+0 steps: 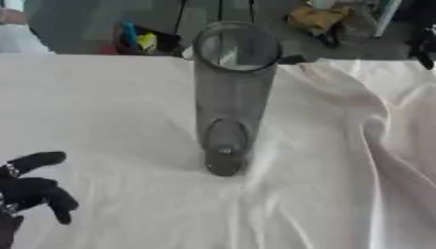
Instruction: Arrange flowers into the vase.
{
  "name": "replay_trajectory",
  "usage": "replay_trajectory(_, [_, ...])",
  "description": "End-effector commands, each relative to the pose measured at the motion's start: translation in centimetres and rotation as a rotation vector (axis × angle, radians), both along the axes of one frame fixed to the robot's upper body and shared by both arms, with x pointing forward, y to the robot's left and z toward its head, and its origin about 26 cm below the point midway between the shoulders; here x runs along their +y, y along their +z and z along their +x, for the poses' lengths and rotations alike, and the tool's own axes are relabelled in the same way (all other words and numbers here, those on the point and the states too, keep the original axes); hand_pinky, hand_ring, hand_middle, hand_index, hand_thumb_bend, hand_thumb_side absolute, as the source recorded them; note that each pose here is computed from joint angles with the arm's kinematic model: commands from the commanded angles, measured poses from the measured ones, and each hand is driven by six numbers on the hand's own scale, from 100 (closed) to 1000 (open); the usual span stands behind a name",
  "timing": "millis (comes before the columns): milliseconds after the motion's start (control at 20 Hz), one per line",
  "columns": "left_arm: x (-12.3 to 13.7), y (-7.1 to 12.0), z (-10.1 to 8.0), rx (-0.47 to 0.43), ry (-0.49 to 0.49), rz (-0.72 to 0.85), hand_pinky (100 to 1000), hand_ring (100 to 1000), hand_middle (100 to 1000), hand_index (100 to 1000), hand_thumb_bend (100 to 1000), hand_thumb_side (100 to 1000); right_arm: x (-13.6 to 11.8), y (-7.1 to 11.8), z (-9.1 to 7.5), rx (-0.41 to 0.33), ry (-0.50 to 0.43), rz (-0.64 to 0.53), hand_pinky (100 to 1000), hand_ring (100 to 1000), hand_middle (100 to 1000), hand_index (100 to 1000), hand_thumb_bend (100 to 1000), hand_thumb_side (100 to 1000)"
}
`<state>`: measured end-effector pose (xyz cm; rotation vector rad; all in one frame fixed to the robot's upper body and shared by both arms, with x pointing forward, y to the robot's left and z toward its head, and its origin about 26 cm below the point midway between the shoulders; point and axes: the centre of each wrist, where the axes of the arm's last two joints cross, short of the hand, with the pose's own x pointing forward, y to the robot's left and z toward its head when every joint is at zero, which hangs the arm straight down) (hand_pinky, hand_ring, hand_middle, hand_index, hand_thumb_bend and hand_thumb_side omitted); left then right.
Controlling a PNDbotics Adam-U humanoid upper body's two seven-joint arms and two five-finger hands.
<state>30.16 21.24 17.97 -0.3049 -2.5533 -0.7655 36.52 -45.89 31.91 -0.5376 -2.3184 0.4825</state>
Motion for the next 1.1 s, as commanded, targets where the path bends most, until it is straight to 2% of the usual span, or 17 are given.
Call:
replay_trajectory(50, [0.0,0.6,-0.3,-0.019,-0.004,0.015,409,558,830,767,100,997,0.3,3.5,-1.3,-0.069,0.025,0.012,100,346,100,100,100,704])
replay_trajectory(600, [-0.1,0.5,-0.3,-0.008,-0.018,0.027,409,559,831,766,100,996,4.5,7.2,-1.1,-0.184,0.183,0.19,100,293,100,100,100,662])
replay_trajectory(850, [0.0,0.4,-0.3,-0.003,-0.022,0.034,409,560,831,766,100,997,5.2,8.2,-1.2,-0.224,0.19,0.192,100,308,100,100,100,673])
replay_trajectory(1100, [0.0,0.4,-0.4,-0.002,-0.022,0.044,409,561,832,766,100,997,4.7,8.4,-1.3,-0.255,0.151,0.161,100,317,100,100,100,677])
